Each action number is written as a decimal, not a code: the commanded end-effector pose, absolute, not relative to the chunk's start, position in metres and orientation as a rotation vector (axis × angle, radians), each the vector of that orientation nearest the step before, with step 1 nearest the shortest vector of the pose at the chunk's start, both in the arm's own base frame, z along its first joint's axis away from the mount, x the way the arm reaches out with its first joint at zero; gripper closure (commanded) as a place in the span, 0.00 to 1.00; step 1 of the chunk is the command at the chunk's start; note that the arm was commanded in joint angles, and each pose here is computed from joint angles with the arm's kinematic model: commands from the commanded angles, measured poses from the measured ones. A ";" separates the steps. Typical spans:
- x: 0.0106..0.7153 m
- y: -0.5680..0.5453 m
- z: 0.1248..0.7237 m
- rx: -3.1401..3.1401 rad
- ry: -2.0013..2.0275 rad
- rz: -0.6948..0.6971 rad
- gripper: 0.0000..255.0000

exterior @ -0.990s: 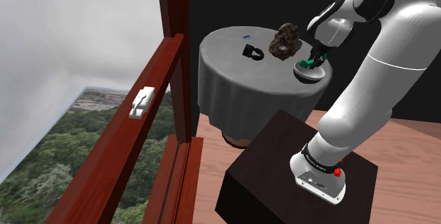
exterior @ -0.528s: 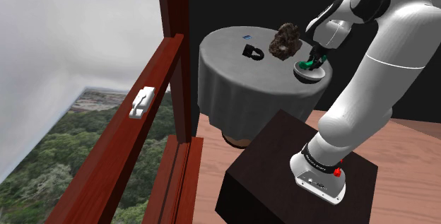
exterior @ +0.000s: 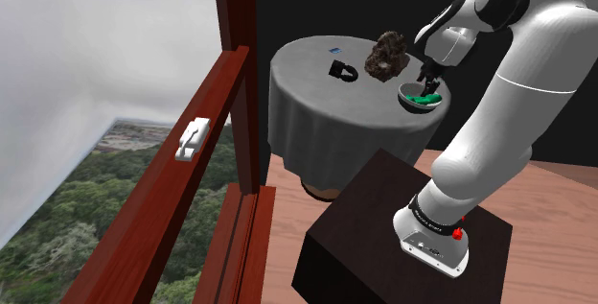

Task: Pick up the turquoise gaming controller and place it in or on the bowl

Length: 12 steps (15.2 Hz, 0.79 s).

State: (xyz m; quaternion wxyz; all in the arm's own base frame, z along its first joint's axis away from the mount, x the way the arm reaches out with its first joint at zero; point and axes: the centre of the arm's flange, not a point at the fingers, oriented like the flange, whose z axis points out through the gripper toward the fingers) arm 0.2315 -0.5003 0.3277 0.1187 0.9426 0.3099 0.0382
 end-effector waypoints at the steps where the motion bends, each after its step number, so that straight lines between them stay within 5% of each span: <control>1: 0.230 -0.498 0.341 2.756 0.906 0.112 0.00; 12: 0.224 -0.490 0.376 2.756 0.906 0.112 0.00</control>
